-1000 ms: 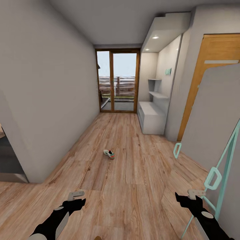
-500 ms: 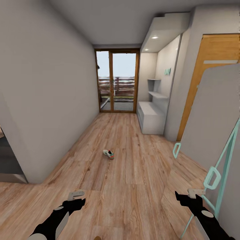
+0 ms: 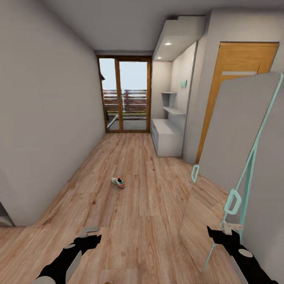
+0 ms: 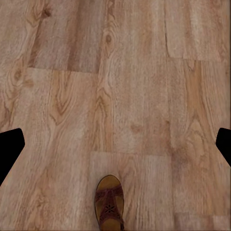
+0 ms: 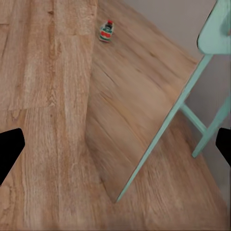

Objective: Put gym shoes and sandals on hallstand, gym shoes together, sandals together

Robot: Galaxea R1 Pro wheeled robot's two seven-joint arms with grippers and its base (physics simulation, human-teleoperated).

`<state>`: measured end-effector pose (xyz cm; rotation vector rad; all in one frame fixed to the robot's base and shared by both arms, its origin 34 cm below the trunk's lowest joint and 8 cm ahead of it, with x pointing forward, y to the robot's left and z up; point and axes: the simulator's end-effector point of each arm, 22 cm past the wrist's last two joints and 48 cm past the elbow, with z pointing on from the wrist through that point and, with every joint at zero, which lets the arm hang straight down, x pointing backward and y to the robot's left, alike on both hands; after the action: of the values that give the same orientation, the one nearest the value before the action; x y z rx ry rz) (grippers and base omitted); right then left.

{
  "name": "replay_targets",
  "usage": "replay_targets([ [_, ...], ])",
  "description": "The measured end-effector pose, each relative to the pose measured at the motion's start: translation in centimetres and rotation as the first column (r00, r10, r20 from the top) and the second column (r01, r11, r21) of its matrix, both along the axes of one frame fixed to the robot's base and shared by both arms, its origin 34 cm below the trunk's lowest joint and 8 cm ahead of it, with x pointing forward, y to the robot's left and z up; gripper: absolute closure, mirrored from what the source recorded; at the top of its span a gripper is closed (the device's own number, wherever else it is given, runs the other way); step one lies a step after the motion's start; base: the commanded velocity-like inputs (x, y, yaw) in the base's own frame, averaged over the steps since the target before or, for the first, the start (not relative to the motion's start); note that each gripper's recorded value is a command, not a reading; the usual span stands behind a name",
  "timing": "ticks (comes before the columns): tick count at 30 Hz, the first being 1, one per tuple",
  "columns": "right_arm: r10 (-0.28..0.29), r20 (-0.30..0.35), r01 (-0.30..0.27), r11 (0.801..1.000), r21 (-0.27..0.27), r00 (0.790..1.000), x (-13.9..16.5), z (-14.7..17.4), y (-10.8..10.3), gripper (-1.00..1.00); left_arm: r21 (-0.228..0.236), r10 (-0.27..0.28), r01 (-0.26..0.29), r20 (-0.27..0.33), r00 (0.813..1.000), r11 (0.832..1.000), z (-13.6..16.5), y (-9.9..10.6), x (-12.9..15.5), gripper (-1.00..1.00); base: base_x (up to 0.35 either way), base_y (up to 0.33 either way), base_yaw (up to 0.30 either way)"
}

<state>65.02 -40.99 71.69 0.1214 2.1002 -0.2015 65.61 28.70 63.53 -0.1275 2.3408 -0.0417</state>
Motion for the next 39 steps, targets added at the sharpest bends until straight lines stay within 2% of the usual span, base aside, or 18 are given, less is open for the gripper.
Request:
replay_targets([
  [20, 0.004, -0.005, -0.004, 1.0, -0.001, 1.0, -0.2, -3.4, 0.1, -1.0, -0.001, 0.001, -0.001, -0.005, 1.0, 1.0, -3.4, 0.0, -0.3, -1.0, 0.0, 0.0, -0.022],
  [39, 0.004, -0.033, -0.004, 1.0, -0.002, 0.999, -0.9, -8.3, 0.1, -1.0, -0.002, 0.004, -0.004, -0.032, 0.999, 1.0, -8.3, 0.1, -1.2, -1.0, 0.0, 0.0, 0.0],
])
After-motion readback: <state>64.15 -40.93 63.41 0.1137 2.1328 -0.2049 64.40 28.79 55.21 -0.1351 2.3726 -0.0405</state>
